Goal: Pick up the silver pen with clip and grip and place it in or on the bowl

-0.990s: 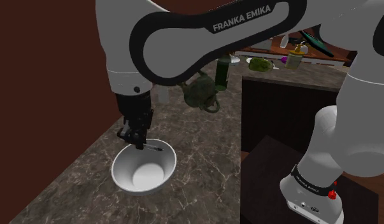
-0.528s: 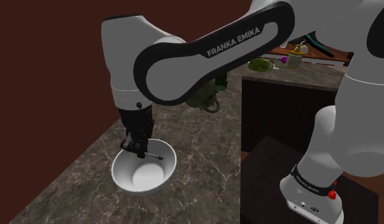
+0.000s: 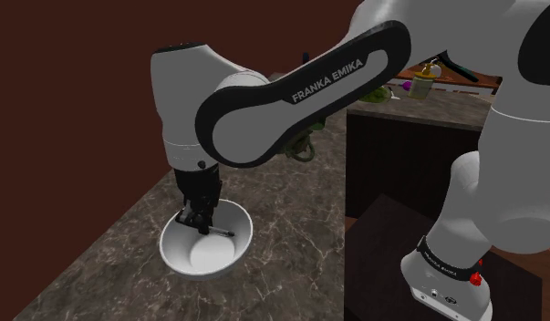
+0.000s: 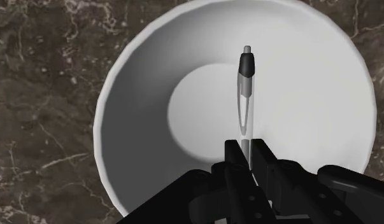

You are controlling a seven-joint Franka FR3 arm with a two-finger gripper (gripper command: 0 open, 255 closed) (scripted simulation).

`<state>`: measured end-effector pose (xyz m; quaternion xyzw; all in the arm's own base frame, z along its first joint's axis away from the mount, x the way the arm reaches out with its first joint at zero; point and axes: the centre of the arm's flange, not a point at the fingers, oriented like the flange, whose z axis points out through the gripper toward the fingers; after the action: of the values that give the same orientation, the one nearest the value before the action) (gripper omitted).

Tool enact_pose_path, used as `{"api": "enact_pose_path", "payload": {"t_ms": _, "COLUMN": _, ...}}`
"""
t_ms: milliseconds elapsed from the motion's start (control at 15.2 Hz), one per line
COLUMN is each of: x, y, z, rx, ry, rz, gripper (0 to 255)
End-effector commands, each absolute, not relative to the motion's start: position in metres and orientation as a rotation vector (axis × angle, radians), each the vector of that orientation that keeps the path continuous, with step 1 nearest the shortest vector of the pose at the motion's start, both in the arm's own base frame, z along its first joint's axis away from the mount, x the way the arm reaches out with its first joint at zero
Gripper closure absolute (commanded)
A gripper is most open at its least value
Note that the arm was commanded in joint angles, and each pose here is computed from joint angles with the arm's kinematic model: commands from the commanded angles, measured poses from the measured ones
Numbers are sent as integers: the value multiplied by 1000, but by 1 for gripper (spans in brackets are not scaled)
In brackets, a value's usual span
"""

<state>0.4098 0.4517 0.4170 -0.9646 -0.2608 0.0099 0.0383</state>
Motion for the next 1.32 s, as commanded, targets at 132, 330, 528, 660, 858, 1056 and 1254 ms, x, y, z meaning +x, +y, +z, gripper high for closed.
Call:
{"api": "enact_pose_path", "payload": {"t_ms": 132, "x": 410, "y": 452, "z": 417, "rx": -2958, "ry": -800, "rz": 30, "gripper": 255}}
{"api": "enact_pose_path", "payload": {"t_ms": 330, "x": 410, "y": 452, "z": 417, "rx": -2958, "ry": -800, "rz": 30, "gripper": 0}}
{"api": "enact_pose_path", "payload": {"t_ms": 528, "x": 410, "y": 452, "z": 417, "rx": -2958, "ry": -800, "rz": 30, "gripper": 0}}
{"api": "enact_pose_path", "payload": {"t_ms": 660, "x": 410, "y": 451, "z": 430, "rx": -2958, "ry": -800, "rz": 30, "gripper": 0}}
{"api": "enact_pose_path", "payload": {"t_ms": 858, "x": 412, "y": 448, "z": 467, "rx": -2958, "ry": -800, "rz": 30, "gripper": 0}}
{"api": "enact_pose_path", "payload": {"t_ms": 1056, "x": 412, "y": 448, "z": 467, "rx": -2958, "ry": -800, "rz": 30, "gripper": 0}}
{"api": "enact_pose_path", "payload": {"t_ms": 1254, "x": 412, "y": 448, "z": 467, "rx": -2958, "ry": -800, "rz": 30, "gripper": 0}}
